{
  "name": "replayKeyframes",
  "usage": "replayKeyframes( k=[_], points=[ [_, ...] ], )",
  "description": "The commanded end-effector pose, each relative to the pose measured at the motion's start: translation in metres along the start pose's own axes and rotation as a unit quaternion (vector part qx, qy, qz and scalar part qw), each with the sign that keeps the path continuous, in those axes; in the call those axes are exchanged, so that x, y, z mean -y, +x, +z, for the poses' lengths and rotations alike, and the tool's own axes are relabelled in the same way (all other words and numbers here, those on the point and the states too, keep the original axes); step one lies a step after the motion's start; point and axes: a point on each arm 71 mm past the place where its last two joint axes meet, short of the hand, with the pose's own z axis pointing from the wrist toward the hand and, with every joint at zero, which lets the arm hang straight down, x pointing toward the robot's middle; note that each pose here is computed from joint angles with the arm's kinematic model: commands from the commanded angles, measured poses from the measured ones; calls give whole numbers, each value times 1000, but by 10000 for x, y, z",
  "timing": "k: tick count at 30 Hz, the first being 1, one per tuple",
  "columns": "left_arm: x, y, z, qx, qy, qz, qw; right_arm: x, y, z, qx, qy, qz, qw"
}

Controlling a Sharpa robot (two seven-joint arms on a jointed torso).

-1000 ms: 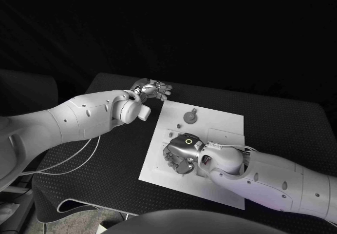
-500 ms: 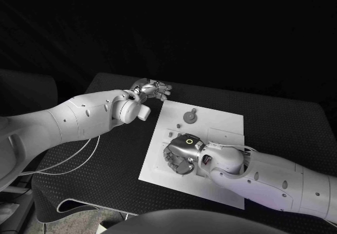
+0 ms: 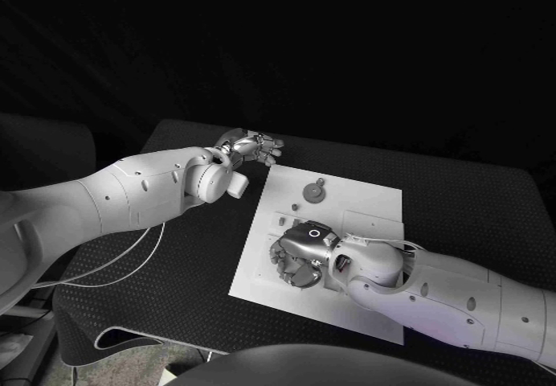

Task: Assemble the parts on the task board

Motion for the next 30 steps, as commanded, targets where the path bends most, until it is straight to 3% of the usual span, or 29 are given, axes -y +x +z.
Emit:
replayKeyframes(
  k=[1, 16, 21, 25, 28, 30],
  points=[
    [11, 19, 2, -8, 3, -4, 1000, 18, 27, -14, 0, 5, 5, 1000],
    [3, -24, -2, -2, 1, -2, 1000, 112, -63, -148, 39, 16, 27, 999],
    [1, -40, -4, 0, 2, -2, 1000, 225, -273, -319, 72, 24, 107, 991],
    [-5, -73, -10, 4, 1, -1, 1000, 400, -588, -448, 106, 42, 132, 985],
    [-9, -93, -1, 7, 1, 0, 1000, 578, -719, -556, 95, 75, 163, 979],
    [-14, -112, 4, 10, 1, 1, 1000, 722, -760, -650, 68, 103, 162, 979]
  ],
)
